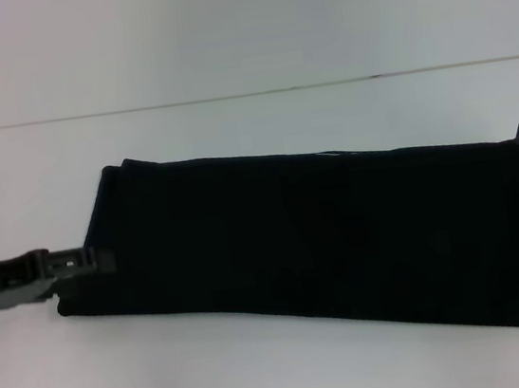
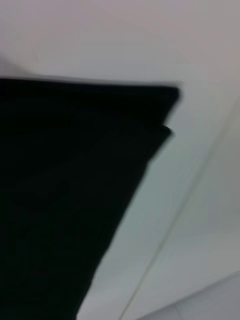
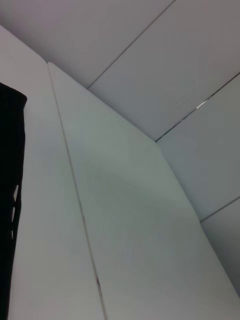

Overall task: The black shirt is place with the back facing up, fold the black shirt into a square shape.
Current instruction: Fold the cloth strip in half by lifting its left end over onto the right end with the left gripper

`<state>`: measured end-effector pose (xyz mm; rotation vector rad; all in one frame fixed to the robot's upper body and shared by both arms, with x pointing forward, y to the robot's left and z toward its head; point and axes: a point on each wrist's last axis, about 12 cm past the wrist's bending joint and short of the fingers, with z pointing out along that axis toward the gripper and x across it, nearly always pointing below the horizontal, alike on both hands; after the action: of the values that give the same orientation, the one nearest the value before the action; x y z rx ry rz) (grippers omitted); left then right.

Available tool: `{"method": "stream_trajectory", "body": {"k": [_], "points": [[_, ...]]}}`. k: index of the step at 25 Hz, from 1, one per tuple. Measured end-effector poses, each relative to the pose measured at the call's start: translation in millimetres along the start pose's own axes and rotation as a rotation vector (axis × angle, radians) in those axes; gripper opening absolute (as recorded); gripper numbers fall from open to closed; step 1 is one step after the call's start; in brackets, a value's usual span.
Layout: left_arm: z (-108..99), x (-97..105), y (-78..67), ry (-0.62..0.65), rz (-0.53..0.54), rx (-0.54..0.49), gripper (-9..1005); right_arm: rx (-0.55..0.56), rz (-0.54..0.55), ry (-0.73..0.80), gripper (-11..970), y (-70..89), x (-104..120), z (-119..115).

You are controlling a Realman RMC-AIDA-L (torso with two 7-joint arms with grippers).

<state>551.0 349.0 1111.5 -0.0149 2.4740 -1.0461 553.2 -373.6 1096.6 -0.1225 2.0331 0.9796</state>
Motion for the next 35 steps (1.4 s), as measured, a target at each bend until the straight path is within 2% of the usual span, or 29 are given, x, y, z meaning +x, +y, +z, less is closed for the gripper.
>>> {"method": "stream_trajectory", "body": {"k": [9, 20, 27, 35], "points": [[14, 4, 2.5, 0.11, -0.185, -0.019, 945, 0.016, -0.008, -0.013, 915, -1.4, -9, 0], [23, 12, 9.4, 0.109, -0.398, -0.037, 944, 0.031, -0.013, -0.046, 914, -2.0, -21, 2], [27, 11, 10.8, 0.114, -0.471, -0.06, 944, 0.038, -0.025, -0.052, 913, -2.0, -25, 5], [28, 6, 13.4, 0.072, -0.503, -0.081, 943, 0.036, -0.029, -0.054, 913, -0.9, -26, 8]]}}
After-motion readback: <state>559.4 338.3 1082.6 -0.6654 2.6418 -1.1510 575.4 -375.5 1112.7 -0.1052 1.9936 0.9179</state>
